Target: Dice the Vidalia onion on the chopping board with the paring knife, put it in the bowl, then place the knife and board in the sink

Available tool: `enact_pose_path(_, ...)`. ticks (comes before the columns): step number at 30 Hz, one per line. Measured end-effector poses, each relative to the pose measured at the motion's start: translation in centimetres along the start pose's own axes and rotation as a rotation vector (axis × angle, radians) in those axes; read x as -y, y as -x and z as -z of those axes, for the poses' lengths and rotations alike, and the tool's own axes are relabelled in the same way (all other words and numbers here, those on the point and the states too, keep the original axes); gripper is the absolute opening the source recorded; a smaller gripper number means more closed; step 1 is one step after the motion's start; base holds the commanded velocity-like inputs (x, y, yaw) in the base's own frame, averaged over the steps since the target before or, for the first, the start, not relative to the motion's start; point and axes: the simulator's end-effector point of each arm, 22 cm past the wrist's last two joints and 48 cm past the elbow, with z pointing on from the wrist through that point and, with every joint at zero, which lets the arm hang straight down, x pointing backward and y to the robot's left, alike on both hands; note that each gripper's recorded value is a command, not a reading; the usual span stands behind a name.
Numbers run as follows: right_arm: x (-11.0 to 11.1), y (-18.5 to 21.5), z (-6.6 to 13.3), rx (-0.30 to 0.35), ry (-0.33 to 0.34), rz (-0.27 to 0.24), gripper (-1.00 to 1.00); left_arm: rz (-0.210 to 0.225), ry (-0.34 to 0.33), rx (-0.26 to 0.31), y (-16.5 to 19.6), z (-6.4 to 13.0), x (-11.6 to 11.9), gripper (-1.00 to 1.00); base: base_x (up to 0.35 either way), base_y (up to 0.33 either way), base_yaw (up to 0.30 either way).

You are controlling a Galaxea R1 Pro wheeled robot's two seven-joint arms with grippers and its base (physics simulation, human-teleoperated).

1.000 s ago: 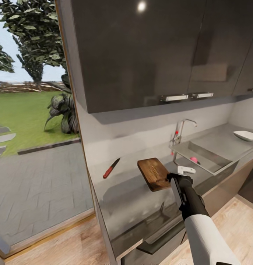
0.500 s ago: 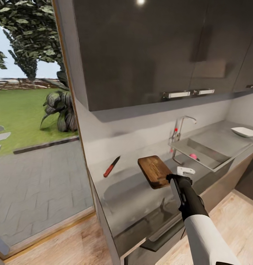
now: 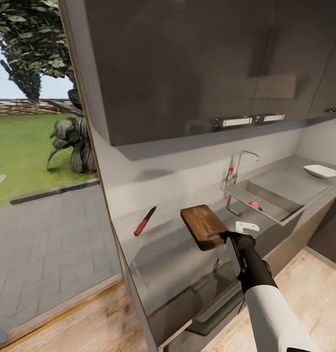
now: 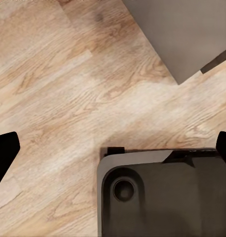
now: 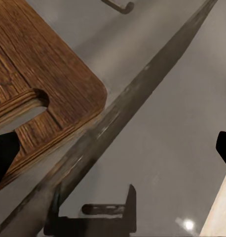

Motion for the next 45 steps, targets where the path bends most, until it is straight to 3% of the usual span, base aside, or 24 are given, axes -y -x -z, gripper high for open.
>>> enact_pose_path(45,-0.17,-0.33,-0.22,-0.006,0.001,0.003,1.0,0.0,0.0,-0.007,-0.26,0.02,0.01,1.0,0.045,0.037,-0.005)
